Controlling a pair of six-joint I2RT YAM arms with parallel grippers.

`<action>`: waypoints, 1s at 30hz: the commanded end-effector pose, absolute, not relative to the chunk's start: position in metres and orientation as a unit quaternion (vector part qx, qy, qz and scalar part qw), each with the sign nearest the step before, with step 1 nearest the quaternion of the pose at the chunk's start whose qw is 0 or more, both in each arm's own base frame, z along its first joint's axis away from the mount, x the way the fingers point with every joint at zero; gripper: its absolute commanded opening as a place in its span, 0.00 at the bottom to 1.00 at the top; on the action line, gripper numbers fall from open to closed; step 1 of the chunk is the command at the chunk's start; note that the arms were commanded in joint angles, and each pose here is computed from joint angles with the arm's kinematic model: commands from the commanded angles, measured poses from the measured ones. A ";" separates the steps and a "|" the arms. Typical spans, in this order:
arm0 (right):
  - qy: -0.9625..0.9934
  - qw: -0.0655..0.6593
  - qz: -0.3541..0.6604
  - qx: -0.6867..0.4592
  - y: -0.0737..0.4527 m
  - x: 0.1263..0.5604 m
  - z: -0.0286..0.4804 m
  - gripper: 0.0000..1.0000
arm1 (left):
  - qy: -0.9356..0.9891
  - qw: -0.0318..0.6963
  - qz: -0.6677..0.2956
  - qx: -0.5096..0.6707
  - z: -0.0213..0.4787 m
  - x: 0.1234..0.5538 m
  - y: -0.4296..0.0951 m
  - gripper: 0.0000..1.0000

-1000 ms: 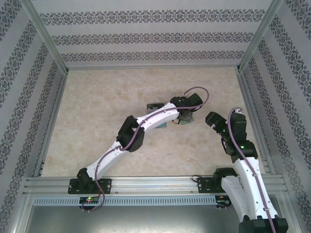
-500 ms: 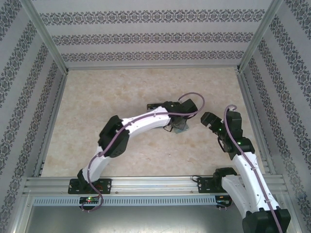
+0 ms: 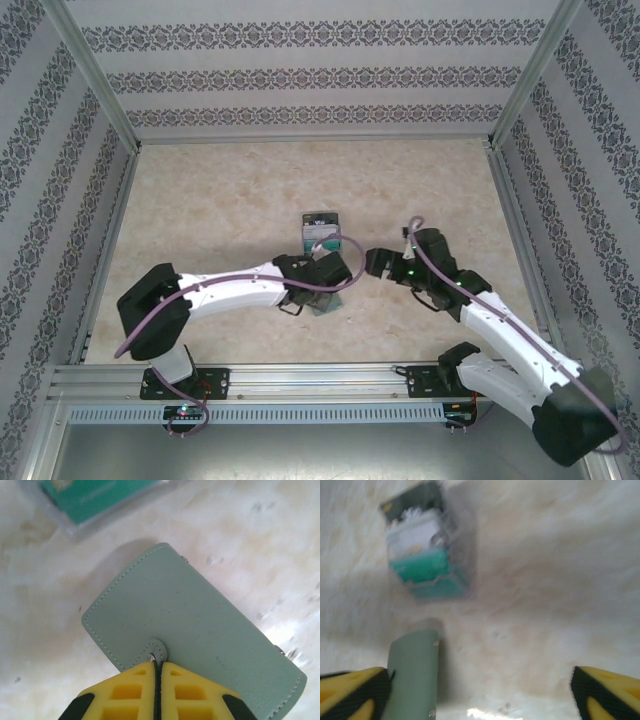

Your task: Take the credit cards out of the card holder

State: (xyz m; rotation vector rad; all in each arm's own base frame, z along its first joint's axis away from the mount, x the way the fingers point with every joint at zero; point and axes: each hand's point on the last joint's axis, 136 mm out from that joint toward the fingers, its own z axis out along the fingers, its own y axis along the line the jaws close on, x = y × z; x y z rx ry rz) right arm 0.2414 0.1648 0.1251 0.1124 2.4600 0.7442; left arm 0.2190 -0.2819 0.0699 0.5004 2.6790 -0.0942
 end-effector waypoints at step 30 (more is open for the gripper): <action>0.913 -0.005 0.406 0.046 0.297 0.187 0.005 0.00 | 0.938 0.295 -0.125 0.133 0.093 0.219 -0.276 0.00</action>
